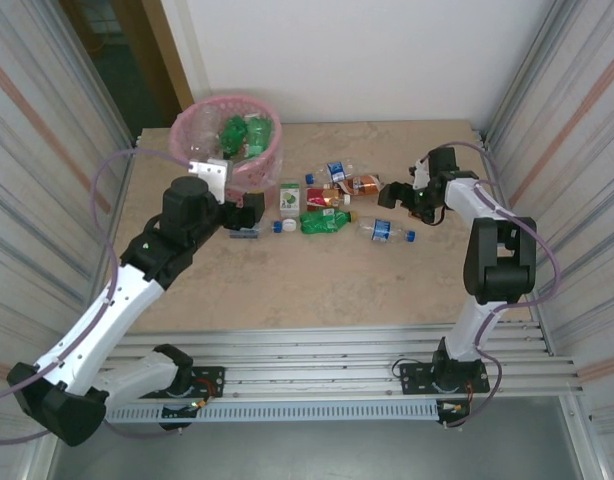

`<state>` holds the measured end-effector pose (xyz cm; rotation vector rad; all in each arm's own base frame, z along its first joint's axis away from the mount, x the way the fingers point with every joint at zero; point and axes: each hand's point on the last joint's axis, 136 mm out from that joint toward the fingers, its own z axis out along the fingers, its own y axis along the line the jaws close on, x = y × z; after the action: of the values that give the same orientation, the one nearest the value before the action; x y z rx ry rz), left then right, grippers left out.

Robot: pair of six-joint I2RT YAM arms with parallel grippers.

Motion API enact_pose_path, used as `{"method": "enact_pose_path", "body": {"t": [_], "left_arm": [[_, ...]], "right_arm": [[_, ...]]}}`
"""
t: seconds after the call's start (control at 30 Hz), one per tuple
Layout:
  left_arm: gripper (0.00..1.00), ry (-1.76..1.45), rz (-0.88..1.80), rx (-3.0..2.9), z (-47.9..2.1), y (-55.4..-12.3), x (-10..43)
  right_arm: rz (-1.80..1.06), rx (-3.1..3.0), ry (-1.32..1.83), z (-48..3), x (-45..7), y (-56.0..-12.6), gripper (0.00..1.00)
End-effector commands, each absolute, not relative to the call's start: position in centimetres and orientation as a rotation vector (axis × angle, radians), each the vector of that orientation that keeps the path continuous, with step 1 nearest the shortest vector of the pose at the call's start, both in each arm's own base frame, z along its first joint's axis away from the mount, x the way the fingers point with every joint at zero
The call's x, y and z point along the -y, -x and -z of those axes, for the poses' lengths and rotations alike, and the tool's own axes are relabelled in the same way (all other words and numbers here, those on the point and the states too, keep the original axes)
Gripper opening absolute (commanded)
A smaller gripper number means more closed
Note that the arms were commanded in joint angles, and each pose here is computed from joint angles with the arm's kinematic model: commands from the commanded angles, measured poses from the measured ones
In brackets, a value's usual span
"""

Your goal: Put the plastic bottles in the bin

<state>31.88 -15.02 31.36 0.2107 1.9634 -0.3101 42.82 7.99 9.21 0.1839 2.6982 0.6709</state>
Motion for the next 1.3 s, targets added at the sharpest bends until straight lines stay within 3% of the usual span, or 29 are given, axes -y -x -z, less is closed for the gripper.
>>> {"method": "enact_pose_path", "body": {"t": [0.0, 0.4, 0.8, 1.27], "left_arm": [[0.99, -0.079, 0.322, -1.929, -31.4, -31.7, 13.8], [0.99, 0.09, 0.32, -1.979, -29.2, -31.2, 10.4], [0.99, 0.105, 0.311, -2.002, -28.5, -31.5, 10.4], [0.99, 0.149, 0.314, -2.025, -28.0, -31.5, 10.0]], "right_arm": [[-0.706, -2.705, -0.147, -9.0, -8.1, -43.1, 0.99], [-0.793, -2.75, -0.206, -7.0, -9.1, -40.4, 0.97], [-0.814, -2.772, -0.182, -7.1, -11.1, -37.4, 0.94], [-0.605, -2.838, -0.148, -4.2, -11.7, -37.5, 0.87]]}}
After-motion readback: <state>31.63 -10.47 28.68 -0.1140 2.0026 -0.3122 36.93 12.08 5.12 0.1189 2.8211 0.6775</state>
